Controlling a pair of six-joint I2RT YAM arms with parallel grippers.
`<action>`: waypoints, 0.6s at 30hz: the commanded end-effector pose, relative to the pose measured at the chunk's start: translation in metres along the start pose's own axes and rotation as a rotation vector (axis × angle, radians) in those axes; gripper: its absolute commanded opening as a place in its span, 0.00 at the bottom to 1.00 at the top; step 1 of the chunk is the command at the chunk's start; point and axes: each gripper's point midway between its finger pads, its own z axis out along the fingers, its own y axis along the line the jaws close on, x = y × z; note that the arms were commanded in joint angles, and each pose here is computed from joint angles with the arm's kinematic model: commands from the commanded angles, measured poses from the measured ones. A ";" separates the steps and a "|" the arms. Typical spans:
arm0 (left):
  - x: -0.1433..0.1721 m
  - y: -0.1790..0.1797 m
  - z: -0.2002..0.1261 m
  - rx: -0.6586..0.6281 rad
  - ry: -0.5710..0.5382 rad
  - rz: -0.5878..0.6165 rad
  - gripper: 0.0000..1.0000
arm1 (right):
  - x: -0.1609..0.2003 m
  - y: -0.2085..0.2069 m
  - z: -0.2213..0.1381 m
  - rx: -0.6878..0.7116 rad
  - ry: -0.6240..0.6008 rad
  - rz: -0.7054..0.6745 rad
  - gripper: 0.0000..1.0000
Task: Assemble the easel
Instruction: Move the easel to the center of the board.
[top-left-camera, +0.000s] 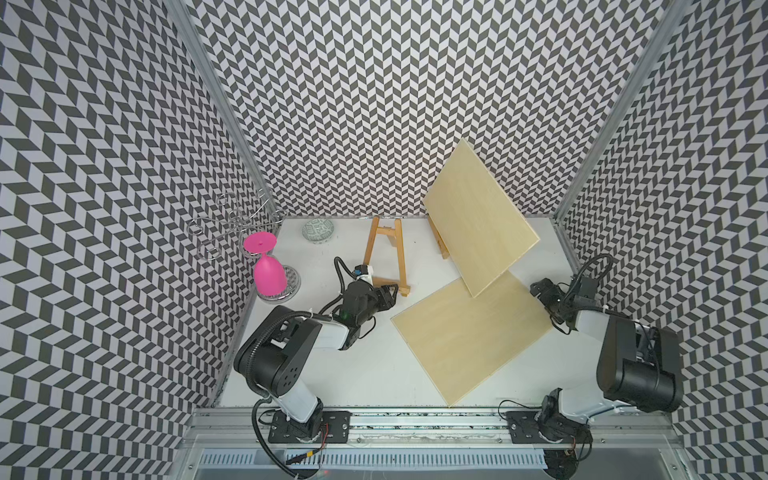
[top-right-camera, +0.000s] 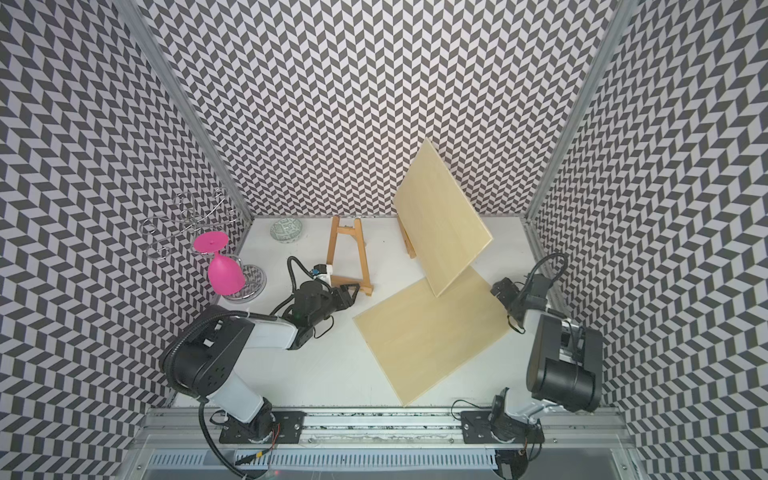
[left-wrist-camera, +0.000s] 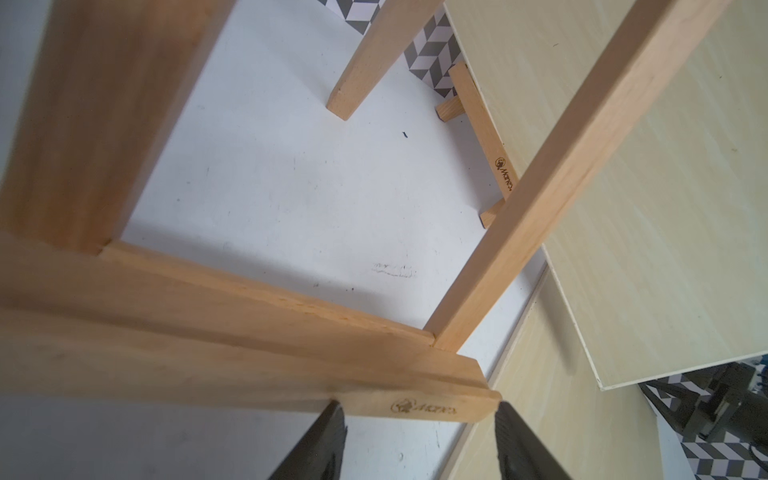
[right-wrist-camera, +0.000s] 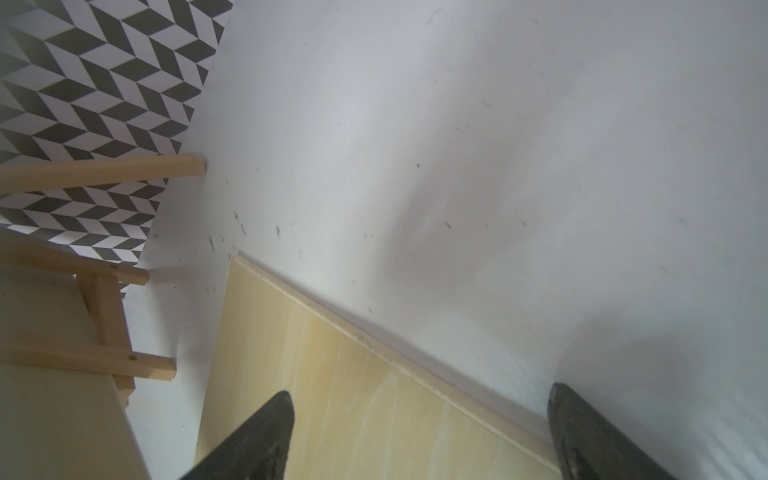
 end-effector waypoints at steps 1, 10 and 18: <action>-0.024 -0.016 0.001 0.057 -0.074 0.025 0.63 | 0.096 -0.044 -0.012 0.122 0.291 0.130 0.94; -0.007 -0.005 -0.038 -0.044 0.012 -0.047 0.76 | 0.148 -0.029 -0.044 0.027 0.404 0.115 0.93; 0.035 0.038 -0.096 -0.223 0.088 -0.110 0.82 | 0.157 -0.026 -0.055 0.006 0.446 0.059 0.92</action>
